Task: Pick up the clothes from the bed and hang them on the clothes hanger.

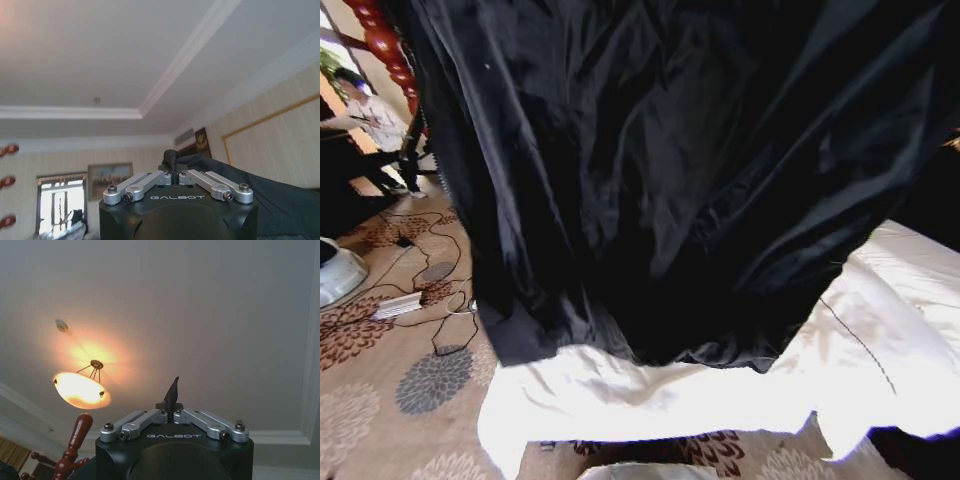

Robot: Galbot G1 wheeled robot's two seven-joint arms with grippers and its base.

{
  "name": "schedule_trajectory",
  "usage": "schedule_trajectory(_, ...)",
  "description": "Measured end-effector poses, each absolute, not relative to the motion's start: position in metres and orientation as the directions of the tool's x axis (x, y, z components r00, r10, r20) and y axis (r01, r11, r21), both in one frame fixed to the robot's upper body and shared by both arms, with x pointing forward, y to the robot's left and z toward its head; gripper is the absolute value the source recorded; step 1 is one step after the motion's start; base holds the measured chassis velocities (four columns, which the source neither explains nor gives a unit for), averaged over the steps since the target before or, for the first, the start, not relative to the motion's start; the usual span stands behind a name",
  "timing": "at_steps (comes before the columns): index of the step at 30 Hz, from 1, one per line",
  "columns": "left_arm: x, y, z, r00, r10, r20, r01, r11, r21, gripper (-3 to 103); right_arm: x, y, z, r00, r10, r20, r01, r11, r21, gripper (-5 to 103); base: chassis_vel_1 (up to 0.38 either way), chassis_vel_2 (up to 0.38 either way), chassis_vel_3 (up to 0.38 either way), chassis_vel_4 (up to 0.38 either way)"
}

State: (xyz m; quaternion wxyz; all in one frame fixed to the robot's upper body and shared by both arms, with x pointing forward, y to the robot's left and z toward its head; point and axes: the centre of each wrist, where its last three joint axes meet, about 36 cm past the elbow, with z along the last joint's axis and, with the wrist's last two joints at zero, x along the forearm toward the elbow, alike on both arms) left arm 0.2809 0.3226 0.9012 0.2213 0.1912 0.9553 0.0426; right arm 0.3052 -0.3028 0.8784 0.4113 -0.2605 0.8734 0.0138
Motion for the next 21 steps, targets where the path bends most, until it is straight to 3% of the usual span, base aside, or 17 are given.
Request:
schedule_trajectory(4, 0.31, 0.328, 0.868, -0.872, 0.347, -0.345, 0.312, 0.938, 0.155, 2, 0.345, -0.303, 0.851, -0.559, -0.442, -0.701, -0.51, 0.85, -0.13, 0, 0.0, 0.0, 0.0, 0.0)
schedule_trajectory(9, 0.361, 0.366, 0.828, -0.933, 0.226, -0.281, 0.228, 0.973, 0.027, 2, 0.459, -0.287, 0.79, -0.63, -0.397, -0.667, -0.54, 0.842, 0.008, 0, 0.0, 0.0, 0.0, 0.0)
schedule_trajectory(10, 0.361, 0.366, 0.828, -0.933, 0.226, -0.281, 0.228, 0.973, 0.027, 2, 0.459, -0.287, 0.79, -0.63, -0.397, -0.667, -0.54, 0.842, 0.008, 0, 0.0, 0.0, 0.0, 0.0)
schedule_trajectory(14, 0.393, 0.403, 0.821, -0.951, 0.16, -0.264, 0.161, 0.987, 0.016, 2, 0.529, -0.242, 0.757, -0.666, -0.396, -0.632, -0.576, 0.812, 0.098, 0, 0.0, 0.0, 0.0, 0.0)
schedule_trajectory(21, 0.396, 0.419, 0.834, -0.943, 0.171, -0.285, 0.163, 0.985, 0.053, 2, 0.554, -0.215, 0.766, -0.635, -0.399, -0.661, -0.606, 0.788, 0.107, 0, 0.0, 0.0, 0.0, 0.0)
